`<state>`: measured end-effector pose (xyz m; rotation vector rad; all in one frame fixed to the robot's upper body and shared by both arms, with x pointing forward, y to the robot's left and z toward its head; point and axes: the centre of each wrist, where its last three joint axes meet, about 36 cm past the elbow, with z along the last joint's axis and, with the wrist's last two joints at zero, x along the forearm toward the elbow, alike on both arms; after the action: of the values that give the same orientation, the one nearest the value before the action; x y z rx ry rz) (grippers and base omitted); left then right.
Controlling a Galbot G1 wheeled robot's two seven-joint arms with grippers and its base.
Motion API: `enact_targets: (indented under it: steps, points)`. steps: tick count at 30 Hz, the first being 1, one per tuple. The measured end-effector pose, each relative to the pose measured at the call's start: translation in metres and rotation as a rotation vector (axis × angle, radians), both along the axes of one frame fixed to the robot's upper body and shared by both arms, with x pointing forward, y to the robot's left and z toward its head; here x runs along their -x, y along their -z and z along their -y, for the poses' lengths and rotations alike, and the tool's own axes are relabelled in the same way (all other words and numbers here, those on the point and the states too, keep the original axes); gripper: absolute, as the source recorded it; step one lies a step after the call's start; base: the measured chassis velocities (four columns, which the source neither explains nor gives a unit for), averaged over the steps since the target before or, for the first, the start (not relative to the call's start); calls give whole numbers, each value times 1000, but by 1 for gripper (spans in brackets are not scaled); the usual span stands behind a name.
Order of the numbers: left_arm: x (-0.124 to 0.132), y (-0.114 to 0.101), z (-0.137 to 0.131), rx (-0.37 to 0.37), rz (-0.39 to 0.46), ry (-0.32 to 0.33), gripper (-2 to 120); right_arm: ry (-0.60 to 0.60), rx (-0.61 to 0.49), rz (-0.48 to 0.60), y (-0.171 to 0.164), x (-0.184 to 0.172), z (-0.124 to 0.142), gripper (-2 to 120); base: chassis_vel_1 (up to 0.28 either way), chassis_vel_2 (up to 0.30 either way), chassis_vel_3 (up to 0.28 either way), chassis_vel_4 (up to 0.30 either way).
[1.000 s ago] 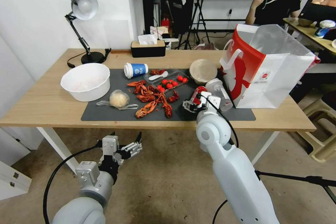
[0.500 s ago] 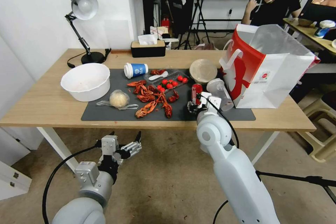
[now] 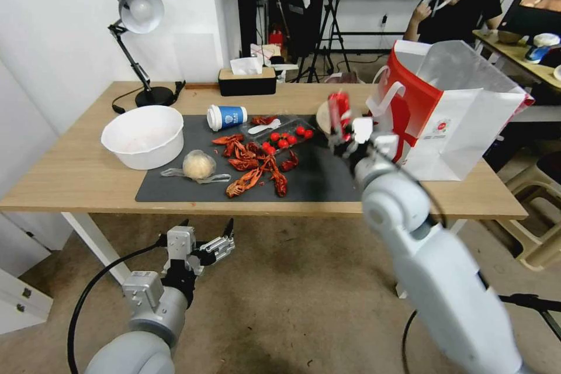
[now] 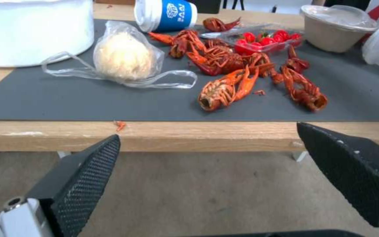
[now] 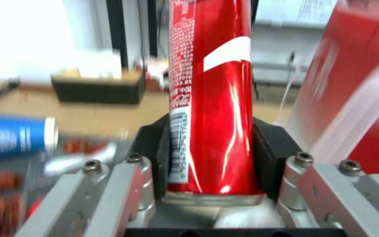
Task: Pick up the trash from the table and place it into the takeout bag.
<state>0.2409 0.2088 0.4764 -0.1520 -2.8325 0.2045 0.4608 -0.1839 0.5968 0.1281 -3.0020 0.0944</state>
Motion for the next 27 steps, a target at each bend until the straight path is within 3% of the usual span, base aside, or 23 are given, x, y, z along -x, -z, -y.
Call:
enact_targets:
  steps: [1, 3, 7, 9, 11, 16, 18, 26, 27]
  points:
    - [0, 0, 0, 0, 0, 0, 100, 0, 0, 0, 0, 0, 0, 36, 0, 0, 0, 0]
    - [1, -1, -1, -3, 2, -4, 100, -6, -8, 68, -37, -7, 16, 30, 0, 0, 0, 0]
    - [1, -1, -2, -4, 3, -7, 100, 27, -33, 116, -75, -16, 36, 22, 0, 0, 0, 0]
    - [1, -1, -2, -4, 3, -8, 100, 38, -35, 123, -80, -19, 41, 20, 0, 0, 0, 0]
    - [2, -1, 0, 0, 5, -7, 100, 151, -70, 123, -105, -34, 80, 7, 0, 0, 0, 0]
    - [2, -1, 0, 0, 6, -5, 100, 219, -77, 108, -107, -38, 100, 5, 0, 0, 0, 0]
    - [2, -1, 0, -1, 8, -3, 100, 284, -77, 94, -106, -39, 119, 5, 0, 0, 0, 0]
    - [3, -2, 2, 0, 8, 4, 100, 357, -97, 45, -101, -39, 142, 6, 0, 0, 0, 0]
    - [3, -2, 2, 0, 8, 4, 100, 362, -100, 36, -100, -39, 145, 10, 0, 0, 0, 0]
